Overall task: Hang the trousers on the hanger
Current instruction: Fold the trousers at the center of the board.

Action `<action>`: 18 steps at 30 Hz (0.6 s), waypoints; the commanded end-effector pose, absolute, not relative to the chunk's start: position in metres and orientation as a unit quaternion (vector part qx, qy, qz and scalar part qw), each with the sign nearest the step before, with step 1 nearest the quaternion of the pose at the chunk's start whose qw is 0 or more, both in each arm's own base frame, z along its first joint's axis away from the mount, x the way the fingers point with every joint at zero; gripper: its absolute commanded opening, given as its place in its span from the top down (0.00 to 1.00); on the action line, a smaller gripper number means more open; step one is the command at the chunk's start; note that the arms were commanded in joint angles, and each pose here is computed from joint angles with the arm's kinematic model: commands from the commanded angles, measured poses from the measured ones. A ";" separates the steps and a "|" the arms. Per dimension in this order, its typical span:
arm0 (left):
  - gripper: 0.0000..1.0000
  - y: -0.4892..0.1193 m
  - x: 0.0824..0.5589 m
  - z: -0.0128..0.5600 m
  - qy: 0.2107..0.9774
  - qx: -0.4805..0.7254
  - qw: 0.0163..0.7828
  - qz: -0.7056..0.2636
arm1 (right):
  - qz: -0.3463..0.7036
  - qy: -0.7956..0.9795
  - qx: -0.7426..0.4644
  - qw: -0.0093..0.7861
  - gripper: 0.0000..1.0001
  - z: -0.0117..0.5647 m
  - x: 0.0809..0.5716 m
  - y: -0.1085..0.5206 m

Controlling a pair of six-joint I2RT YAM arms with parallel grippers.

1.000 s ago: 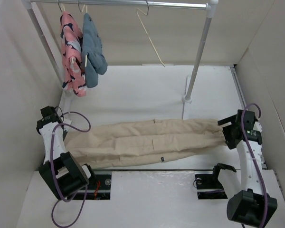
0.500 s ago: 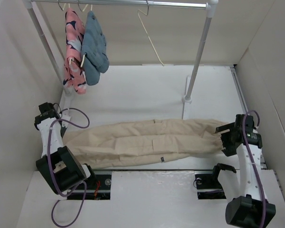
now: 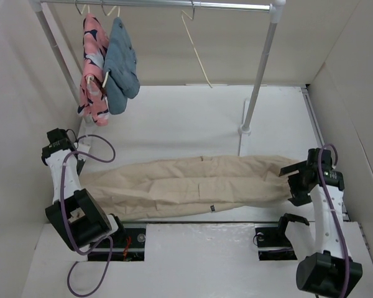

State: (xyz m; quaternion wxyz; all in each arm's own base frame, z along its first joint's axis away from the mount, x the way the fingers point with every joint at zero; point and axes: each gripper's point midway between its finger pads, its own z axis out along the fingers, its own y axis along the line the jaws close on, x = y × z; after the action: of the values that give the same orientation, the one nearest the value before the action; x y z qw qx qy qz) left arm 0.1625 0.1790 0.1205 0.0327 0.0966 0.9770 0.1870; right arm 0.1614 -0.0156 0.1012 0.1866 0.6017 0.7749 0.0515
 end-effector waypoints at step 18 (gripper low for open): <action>1.00 0.178 0.183 0.139 0.978 0.089 0.076 0.174 | 0.066 0.770 0.626 0.102 0.06 0.072 0.165 0.047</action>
State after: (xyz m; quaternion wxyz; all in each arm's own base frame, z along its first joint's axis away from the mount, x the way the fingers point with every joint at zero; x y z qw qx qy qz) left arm 0.1789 0.1793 0.1314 0.0642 0.0922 0.9772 0.1803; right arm 0.1625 0.0352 0.0785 0.1103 0.5855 0.8010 0.0590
